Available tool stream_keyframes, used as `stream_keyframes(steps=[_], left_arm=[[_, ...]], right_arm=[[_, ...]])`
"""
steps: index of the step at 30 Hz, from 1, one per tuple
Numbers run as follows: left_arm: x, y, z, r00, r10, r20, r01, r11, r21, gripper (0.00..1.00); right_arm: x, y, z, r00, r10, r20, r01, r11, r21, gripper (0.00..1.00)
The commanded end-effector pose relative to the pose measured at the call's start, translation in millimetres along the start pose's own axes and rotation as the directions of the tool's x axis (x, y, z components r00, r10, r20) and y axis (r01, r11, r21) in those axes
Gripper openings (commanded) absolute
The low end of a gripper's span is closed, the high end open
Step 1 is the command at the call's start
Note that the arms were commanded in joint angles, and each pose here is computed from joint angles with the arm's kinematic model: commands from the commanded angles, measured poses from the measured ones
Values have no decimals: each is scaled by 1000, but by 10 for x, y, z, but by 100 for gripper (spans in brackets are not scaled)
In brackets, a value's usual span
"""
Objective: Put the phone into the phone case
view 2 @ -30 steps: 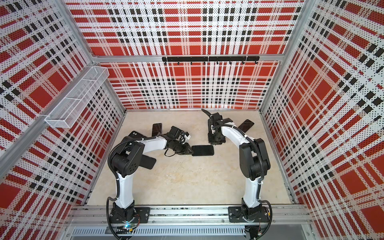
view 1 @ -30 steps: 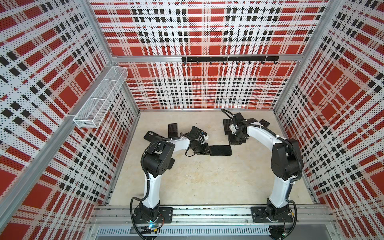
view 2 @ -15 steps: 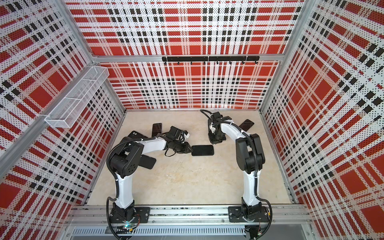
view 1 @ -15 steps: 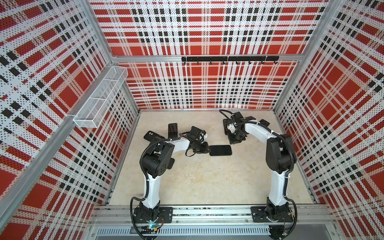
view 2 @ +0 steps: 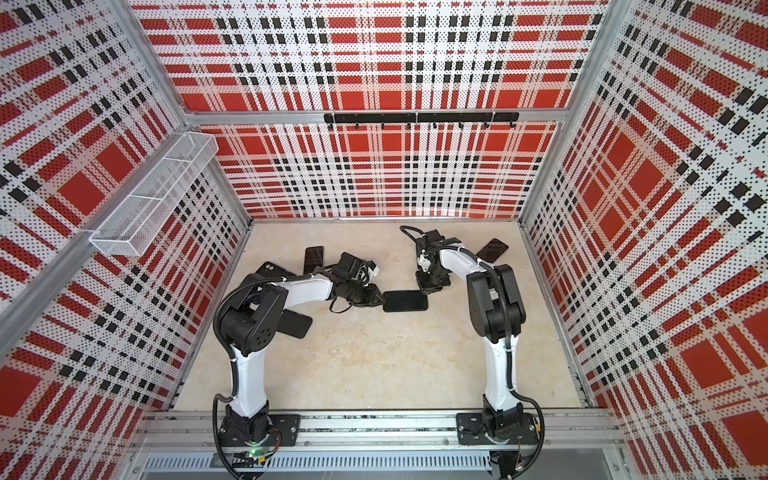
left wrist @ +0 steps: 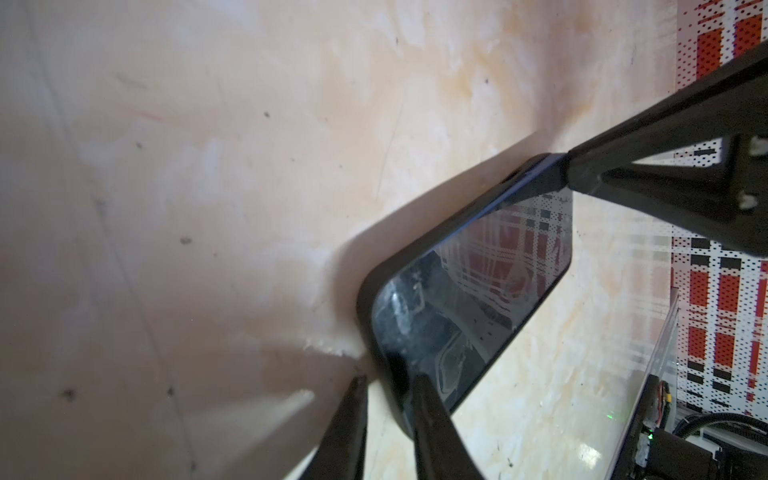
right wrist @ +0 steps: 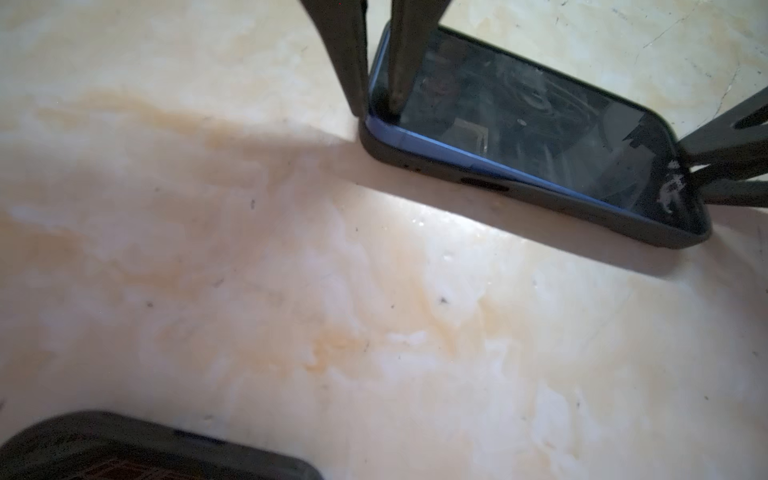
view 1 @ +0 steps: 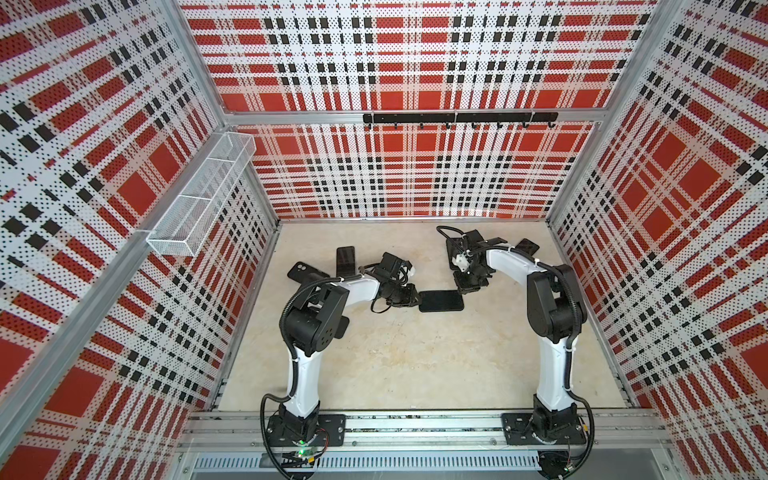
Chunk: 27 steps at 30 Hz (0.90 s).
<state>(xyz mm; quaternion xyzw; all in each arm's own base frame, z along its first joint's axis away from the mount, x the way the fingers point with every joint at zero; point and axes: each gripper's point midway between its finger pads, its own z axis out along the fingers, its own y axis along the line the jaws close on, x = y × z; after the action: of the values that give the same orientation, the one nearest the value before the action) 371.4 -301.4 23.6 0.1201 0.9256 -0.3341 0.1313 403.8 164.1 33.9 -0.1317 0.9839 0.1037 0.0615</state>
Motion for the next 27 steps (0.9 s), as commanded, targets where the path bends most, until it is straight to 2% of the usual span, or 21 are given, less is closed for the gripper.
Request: stream_keyframes(steps=[1,9,18,27], left_arm=[[175,258,110,997,-49,-53,44,995,-85,25],[193,258,126,997,-50,-60,44,995,-87,24],[189,245,120,997,-50,-62,44,996,-83,23],[190,201,122,997,-41,-64,37,997,-73,23]], right_arm=[[215,-26,332,996,5,-88,-6,1000,-16,12],[535,46,684,978,17,-207,-18,1000,-1,10],[918,78,1027,946,118,-302,-111,993,38,10],[1228,126,1407,910,138,-391,-125,990,59,10]])
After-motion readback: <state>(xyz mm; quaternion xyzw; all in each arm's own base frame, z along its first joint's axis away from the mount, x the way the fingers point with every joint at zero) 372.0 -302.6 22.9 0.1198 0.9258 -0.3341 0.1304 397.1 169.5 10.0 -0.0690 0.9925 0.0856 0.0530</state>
